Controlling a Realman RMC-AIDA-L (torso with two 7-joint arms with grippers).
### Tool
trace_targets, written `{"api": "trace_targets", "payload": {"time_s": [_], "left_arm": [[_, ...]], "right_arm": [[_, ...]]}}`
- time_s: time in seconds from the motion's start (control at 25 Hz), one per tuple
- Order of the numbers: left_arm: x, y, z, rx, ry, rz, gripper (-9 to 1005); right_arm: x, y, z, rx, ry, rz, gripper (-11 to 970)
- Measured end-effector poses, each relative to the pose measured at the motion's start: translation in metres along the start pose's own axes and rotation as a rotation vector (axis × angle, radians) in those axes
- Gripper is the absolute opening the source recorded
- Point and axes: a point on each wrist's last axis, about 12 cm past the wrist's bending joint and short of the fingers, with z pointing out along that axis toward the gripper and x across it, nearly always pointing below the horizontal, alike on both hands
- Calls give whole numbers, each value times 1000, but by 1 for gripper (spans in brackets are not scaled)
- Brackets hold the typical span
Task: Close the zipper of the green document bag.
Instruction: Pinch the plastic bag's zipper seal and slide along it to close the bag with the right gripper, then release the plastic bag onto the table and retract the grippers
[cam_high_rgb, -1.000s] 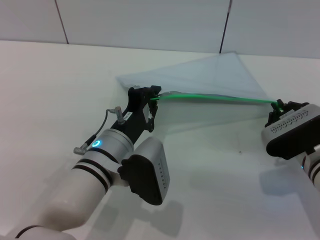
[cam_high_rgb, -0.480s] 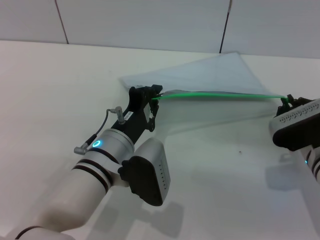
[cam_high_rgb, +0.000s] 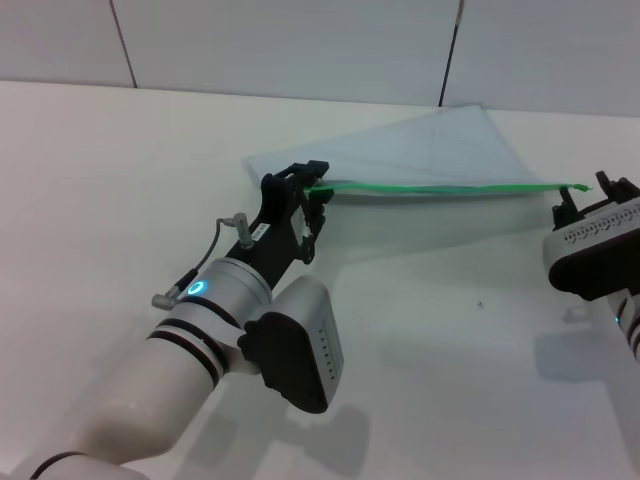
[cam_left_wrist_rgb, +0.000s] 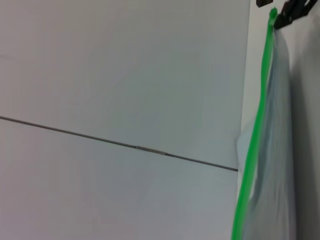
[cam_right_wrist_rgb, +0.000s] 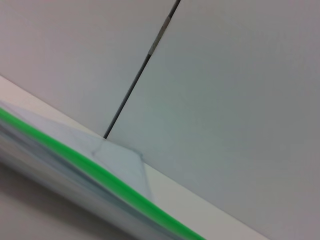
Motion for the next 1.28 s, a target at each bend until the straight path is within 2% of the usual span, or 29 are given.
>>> {"api": "trace_targets", "payload": {"time_s": [0.08, 0.16, 0.28, 0.52, 0.6, 0.96, 1.28], "left_arm": [[0, 0, 0, -3, -3, -6, 206], [-1, 1, 0, -6, -6, -13, 284], [-2, 1, 0, -8, -11, -33, 462], [-3, 3, 0, -26, -26, -73, 613], [-4, 5, 0, -37, -28, -79, 645], [-3, 9, 0, -73, -25, -87, 788], [-2, 10, 0, -81, -23, -91, 779]], "right_arm": [[0, 0, 0, -2, -1, -2, 412], [0, 1, 0, -2, -1, -2, 457], [0, 1, -1, 3, -4, -2, 525], [-2, 1, -2, 12, -16, -8, 661], [-4, 3, -4, 19, -29, -10, 786], [-11, 6, -15, 72, -68, -29, 828], [-16, 7, -19, 96, -87, -15, 828]]}}
